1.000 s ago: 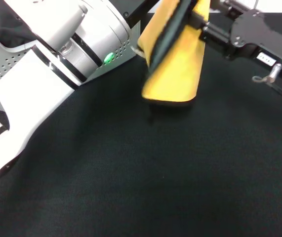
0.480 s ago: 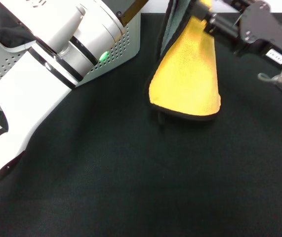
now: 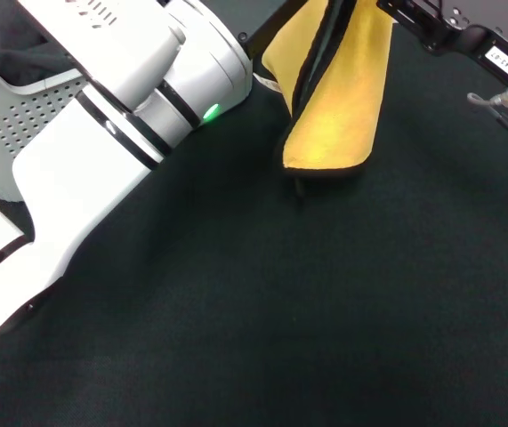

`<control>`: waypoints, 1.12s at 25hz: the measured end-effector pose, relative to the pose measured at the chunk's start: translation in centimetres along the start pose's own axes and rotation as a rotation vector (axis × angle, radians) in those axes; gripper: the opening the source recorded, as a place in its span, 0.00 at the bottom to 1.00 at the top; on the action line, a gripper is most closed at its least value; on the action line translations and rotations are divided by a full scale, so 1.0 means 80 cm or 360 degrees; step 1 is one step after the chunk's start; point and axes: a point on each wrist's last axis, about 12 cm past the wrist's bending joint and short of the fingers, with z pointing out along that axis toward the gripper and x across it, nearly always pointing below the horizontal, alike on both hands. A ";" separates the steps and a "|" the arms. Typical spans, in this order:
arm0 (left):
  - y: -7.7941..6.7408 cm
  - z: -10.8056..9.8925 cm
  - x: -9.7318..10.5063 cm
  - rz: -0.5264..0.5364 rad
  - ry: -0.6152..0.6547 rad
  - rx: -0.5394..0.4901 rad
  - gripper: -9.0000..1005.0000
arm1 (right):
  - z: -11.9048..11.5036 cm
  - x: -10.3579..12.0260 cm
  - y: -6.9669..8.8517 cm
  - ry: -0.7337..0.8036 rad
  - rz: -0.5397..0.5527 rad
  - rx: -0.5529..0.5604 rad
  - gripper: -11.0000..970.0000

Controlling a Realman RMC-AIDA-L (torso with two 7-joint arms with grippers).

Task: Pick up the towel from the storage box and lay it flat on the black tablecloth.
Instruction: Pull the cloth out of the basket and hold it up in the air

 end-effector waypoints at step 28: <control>0.025 0.011 -0.015 0.0083 -0.0090 -0.0140 0.02 | -0.038 0.038 -0.020 0.0193 0.0087 0.0331 0.65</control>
